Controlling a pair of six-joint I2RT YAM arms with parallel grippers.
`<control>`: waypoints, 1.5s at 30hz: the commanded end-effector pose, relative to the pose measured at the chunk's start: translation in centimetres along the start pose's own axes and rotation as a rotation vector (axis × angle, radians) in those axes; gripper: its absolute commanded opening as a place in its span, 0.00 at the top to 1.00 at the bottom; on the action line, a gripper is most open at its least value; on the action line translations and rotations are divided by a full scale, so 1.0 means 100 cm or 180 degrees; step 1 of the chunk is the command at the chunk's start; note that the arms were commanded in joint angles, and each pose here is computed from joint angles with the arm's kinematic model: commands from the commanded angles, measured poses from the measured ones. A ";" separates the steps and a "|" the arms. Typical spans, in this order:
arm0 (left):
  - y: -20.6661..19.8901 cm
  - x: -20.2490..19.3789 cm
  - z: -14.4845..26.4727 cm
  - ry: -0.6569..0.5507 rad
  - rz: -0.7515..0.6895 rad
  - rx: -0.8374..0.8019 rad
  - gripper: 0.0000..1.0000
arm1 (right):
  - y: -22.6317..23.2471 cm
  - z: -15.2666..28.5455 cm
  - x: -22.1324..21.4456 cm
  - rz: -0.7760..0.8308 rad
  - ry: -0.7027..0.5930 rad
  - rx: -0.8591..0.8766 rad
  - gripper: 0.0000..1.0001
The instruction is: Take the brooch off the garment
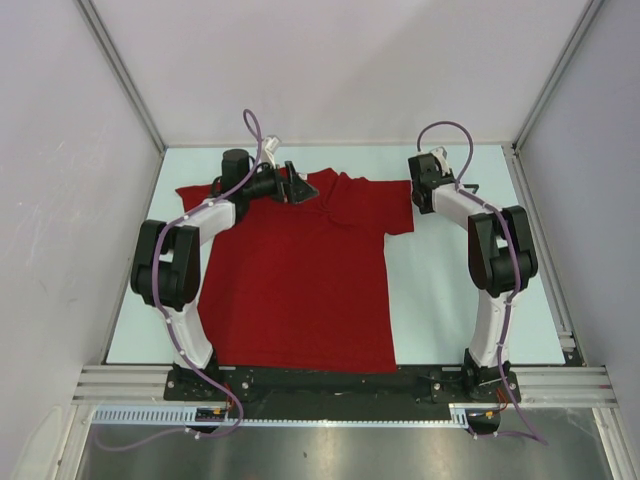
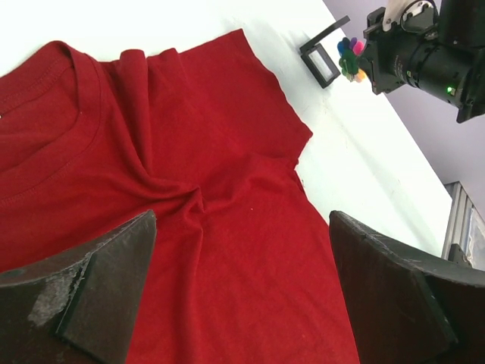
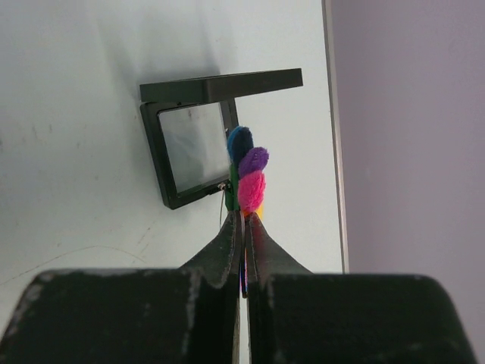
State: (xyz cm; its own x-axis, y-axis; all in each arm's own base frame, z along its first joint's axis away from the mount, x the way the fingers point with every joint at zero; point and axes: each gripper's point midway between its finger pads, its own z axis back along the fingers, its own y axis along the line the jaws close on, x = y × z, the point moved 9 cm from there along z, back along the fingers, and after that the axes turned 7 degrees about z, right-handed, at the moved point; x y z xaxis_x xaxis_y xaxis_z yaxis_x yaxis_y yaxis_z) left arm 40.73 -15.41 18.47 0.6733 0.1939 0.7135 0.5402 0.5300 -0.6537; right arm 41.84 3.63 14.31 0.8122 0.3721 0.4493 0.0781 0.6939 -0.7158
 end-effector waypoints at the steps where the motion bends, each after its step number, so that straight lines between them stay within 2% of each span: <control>1: -0.004 0.016 -0.003 -0.0096 -0.0233 -0.0064 0.00 | -0.013 -0.011 0.014 -0.0081 -0.0055 -0.0168 1.00; 30: 0.001 0.013 -0.003 -0.0020 -0.0211 -0.0110 0.00 | -0.004 -0.042 0.016 0.0011 0.0141 -0.0312 0.99; 45: 0.002 0.014 -0.001 -0.0009 -0.0202 -0.0117 0.00 | 0.018 -0.044 0.016 0.0132 0.0183 -0.0131 0.78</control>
State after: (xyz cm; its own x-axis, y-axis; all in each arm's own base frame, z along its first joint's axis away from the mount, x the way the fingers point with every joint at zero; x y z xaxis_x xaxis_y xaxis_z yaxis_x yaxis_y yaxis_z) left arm 41.12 -15.22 17.94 0.6784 0.1787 0.7126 0.5425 0.5323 -0.6499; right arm 45.22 2.25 10.92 0.8525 0.3650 0.3742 0.0520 0.6531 -0.7555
